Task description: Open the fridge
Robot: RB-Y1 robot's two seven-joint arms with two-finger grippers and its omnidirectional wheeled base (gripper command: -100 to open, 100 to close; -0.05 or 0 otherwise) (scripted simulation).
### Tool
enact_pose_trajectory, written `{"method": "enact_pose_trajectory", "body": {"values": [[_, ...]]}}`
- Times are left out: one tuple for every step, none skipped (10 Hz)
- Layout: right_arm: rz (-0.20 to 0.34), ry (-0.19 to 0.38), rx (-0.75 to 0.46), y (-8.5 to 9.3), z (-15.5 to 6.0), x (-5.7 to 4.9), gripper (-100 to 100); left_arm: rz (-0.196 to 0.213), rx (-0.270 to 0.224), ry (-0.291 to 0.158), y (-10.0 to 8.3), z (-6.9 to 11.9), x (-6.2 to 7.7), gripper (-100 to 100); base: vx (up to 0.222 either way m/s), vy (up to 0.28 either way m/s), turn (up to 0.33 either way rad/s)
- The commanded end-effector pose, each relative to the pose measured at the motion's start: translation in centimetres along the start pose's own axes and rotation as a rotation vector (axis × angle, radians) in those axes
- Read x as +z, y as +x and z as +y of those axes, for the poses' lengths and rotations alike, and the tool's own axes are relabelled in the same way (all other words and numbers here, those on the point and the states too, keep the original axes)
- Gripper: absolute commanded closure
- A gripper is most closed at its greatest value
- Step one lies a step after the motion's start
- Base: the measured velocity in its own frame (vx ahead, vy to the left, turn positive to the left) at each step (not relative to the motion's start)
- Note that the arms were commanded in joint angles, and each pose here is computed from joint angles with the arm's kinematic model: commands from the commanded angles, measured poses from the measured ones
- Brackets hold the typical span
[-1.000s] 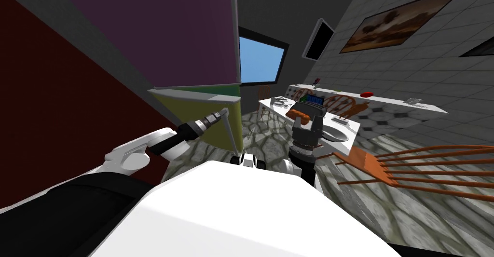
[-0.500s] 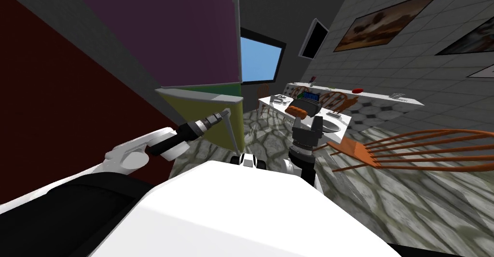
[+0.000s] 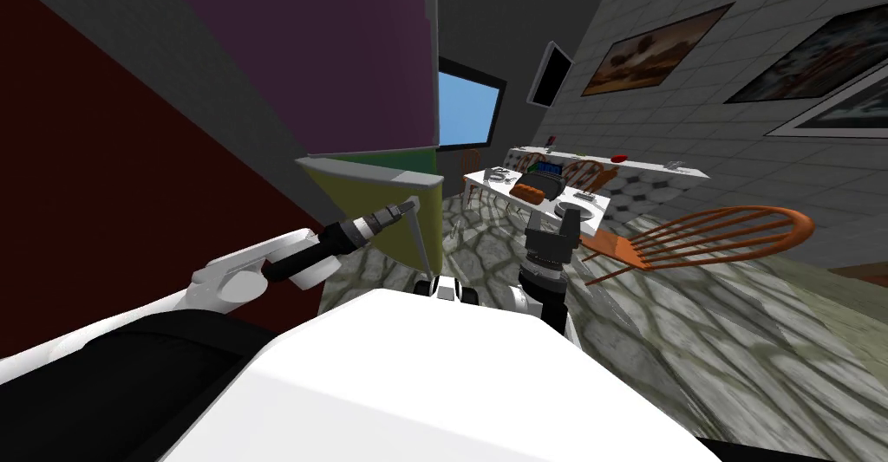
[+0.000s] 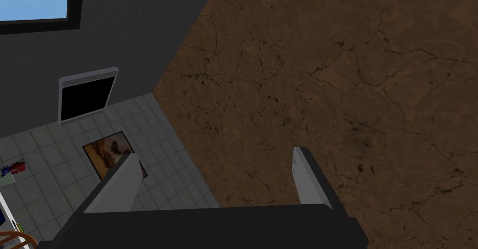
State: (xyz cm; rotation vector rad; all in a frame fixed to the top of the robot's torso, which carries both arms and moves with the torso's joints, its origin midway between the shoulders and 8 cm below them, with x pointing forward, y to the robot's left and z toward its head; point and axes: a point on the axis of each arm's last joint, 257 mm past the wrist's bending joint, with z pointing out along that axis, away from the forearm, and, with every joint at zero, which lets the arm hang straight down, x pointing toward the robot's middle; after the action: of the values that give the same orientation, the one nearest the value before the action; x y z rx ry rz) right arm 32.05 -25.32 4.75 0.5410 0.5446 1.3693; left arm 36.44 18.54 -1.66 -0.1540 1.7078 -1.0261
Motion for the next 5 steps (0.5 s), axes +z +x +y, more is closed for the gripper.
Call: {"method": "enact_pose_trajectory", "body": {"values": [[0.000,0.000,0.000,0.0,0.0,0.0,0,0.032,-0.008,0.021,0.9,-0.4,0.0,100,-0.208,0.137,-0.090],[0.000,0.000,0.000,0.0,0.0,0.0,0,0.050,-0.008,0.039,1.4,-0.9,0.0,100,-0.200,0.159,-0.081],[0.000,0.000,0.000,0.0,0.0,0.0,0,0.050,-0.008,0.039,1.4,-0.9,0.0,100,-0.168,0.115,-0.064],[0.000,0.000,0.000,0.0,0.0,0.0,0,0.068,-0.008,0.056,1.8,-1.4,-0.1,100,-0.176,0.171,-0.073],[0.000,0.000,0.000,0.0,0.0,0.0,0,0.087,-0.009,0.074,2.3,-1.8,-0.1,100,-0.235,0.197,-0.139]]}}
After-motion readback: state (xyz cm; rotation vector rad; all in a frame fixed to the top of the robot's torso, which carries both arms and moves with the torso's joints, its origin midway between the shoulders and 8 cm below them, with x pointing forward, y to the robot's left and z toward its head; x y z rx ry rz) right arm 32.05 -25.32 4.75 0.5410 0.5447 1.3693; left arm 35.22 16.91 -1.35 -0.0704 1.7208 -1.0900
